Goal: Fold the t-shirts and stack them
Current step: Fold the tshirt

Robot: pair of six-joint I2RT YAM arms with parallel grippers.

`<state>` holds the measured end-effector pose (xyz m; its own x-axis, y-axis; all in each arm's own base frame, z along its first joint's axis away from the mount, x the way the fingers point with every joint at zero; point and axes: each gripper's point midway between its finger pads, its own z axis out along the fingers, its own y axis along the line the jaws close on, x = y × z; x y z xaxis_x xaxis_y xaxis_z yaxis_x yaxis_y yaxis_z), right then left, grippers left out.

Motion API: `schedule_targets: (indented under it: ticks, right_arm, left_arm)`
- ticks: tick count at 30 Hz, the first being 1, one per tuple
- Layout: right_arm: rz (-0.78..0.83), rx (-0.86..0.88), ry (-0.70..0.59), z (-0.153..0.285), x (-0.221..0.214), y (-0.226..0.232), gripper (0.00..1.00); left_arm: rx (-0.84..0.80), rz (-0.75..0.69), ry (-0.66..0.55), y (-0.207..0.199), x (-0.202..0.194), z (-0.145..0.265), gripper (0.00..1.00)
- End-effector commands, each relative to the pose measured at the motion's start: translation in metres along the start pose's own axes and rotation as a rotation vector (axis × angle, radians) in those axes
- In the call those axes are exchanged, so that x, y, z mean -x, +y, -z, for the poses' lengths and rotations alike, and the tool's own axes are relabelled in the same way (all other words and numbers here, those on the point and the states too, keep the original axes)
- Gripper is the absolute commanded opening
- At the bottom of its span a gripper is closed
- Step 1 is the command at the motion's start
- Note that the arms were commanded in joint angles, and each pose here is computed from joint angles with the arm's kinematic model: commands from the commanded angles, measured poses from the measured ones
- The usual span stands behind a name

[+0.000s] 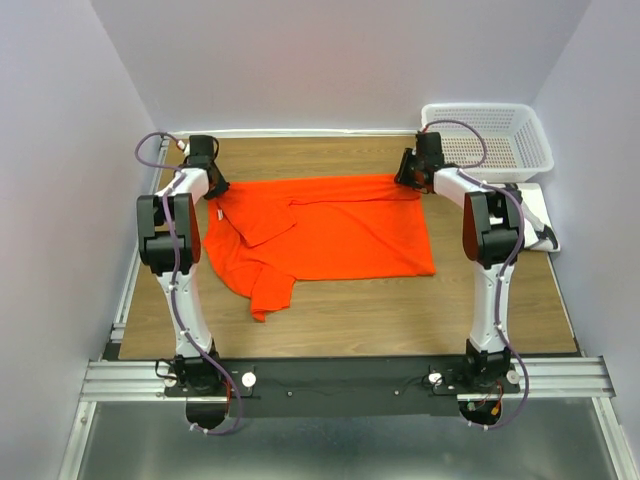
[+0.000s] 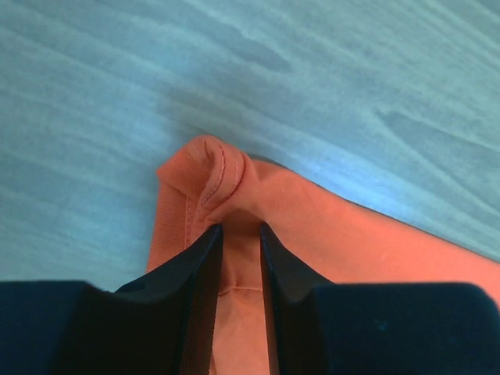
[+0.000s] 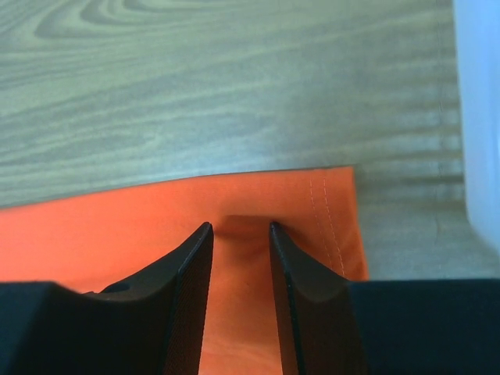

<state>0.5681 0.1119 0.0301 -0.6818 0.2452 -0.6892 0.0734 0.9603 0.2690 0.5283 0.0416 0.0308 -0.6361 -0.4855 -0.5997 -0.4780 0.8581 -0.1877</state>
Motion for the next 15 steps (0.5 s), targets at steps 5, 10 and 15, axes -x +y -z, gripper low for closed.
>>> schedule_targets:
  ticks: [5,10,15]
  right_arm:
    - [0.022,-0.015,0.059,0.002,-0.005,-0.010,0.45]
    - [0.037,0.106,-0.002,0.054,0.028,0.023,0.50]
    - [0.060,0.167,0.006,0.100,0.017,0.043,0.51]
  left_arm:
    - [0.013,-0.011,0.006,0.007,0.014,0.017,0.52]
    - [-0.020,0.006,-0.104,0.003,0.041,0.067,0.65]
    - [-0.057,0.047,-0.172,0.006,0.037,0.129,0.66]
